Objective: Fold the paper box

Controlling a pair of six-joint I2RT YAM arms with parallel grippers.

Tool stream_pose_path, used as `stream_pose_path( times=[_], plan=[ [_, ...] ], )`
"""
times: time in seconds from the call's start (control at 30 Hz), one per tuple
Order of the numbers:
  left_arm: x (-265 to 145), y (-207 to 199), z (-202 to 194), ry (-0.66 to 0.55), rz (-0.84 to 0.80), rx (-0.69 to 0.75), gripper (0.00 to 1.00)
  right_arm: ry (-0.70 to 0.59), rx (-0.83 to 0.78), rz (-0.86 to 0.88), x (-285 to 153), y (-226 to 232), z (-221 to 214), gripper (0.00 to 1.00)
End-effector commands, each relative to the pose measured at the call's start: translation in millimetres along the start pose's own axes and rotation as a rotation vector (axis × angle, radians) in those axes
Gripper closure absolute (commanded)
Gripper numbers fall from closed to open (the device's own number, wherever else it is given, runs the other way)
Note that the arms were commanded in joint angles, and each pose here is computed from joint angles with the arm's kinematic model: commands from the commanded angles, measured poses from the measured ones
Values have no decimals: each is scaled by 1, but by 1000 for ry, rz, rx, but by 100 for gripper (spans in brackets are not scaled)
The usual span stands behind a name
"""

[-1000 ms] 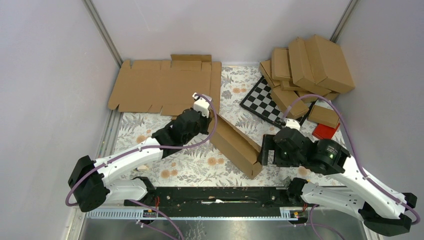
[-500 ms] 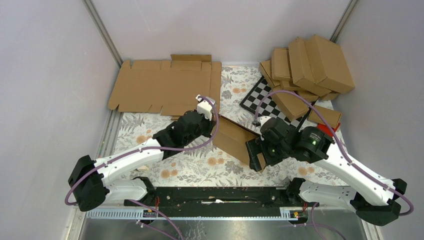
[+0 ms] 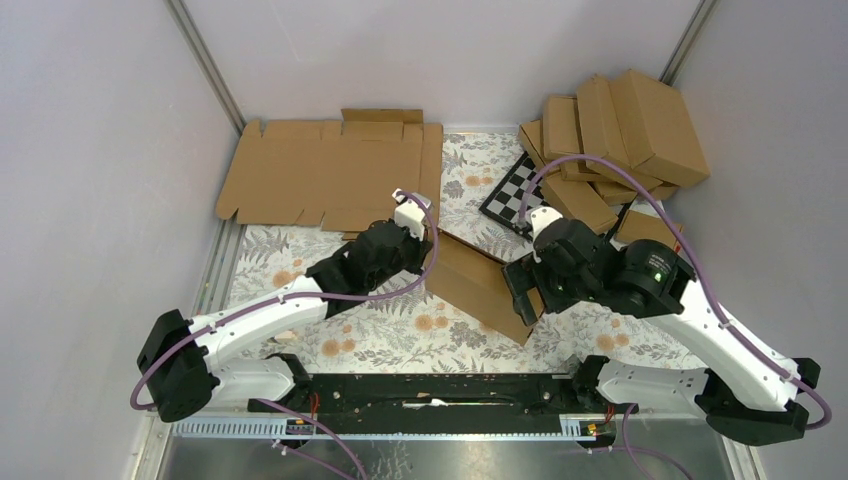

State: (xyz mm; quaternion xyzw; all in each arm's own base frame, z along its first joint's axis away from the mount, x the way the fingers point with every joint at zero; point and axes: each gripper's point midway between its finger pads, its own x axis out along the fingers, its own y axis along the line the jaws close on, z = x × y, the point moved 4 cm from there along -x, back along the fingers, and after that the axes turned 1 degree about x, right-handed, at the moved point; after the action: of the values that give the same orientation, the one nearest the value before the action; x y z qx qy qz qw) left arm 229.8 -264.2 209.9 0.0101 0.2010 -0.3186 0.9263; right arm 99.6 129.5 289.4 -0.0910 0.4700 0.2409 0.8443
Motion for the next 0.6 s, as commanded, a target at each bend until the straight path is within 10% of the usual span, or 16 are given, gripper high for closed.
stream_pose_path(
  times=[0.0,0.57],
  plan=[
    [-4,1,-36,158,-19,29,100,-44,-56,-81,-1,-10,15,0],
    [-7,-3,-30,134,-52,31,100,10,-75,-26,53,4,-2,0]
  ],
)
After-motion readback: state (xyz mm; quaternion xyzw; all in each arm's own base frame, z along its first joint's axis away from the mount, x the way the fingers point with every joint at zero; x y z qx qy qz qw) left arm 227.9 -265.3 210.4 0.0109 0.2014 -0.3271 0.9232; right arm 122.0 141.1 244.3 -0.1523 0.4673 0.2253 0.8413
